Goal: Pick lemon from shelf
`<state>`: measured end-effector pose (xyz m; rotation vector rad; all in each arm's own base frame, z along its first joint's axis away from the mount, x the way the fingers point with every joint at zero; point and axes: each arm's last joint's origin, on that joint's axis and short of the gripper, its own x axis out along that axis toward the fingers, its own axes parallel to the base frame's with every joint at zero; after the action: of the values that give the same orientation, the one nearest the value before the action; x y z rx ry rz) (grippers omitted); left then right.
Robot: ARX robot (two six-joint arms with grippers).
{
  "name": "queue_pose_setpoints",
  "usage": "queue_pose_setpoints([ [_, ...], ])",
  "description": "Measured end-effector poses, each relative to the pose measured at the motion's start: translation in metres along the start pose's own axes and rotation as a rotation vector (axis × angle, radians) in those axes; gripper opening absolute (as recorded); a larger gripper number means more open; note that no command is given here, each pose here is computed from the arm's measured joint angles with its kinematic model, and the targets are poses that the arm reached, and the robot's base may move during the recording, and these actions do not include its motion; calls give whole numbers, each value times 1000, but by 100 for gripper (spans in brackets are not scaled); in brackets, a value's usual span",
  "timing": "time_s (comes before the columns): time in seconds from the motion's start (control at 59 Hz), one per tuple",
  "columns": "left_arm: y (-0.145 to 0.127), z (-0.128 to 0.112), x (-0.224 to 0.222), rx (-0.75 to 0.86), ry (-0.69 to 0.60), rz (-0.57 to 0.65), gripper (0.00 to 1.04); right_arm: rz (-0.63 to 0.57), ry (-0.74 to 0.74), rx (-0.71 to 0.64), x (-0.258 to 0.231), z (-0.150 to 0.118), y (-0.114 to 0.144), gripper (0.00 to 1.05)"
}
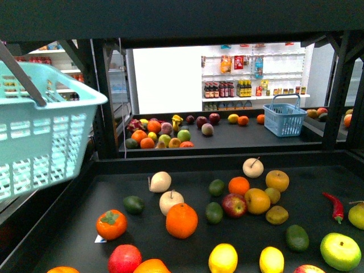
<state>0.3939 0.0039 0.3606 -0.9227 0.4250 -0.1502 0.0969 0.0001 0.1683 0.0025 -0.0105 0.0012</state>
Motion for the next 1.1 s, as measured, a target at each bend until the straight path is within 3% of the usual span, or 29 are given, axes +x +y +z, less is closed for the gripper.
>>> queue_pose_setpoints([
  [0.237, -26, -86, 29, 75, 243, -36, 15, 0, 0, 0, 0, 0, 0, 97],
  [0.373, -38, -116, 45, 123, 304, -78, 15, 0, 0, 0, 0, 0, 0, 97],
  [0.525, -34, -148, 75, 155, 380, -98, 15, 0, 0, 0, 0, 0, 0, 97],
  [0.746, -47, -180, 90, 187, 450, -152, 15, 0, 0, 0, 0, 0, 0, 97],
  [0.949, -53, -186, 92, 219, 460, -198, 15, -4, 3, 3, 0, 0, 0, 97],
  [1.034, -52, -185, 92, 227, 455, -197, 15, -87, 196, 91, 7, -1, -3, 97],
  [1.102, -52, -185, 92, 229, 453, -195, 15, -104, 252, 141, 21, 2, -8, 97],
])
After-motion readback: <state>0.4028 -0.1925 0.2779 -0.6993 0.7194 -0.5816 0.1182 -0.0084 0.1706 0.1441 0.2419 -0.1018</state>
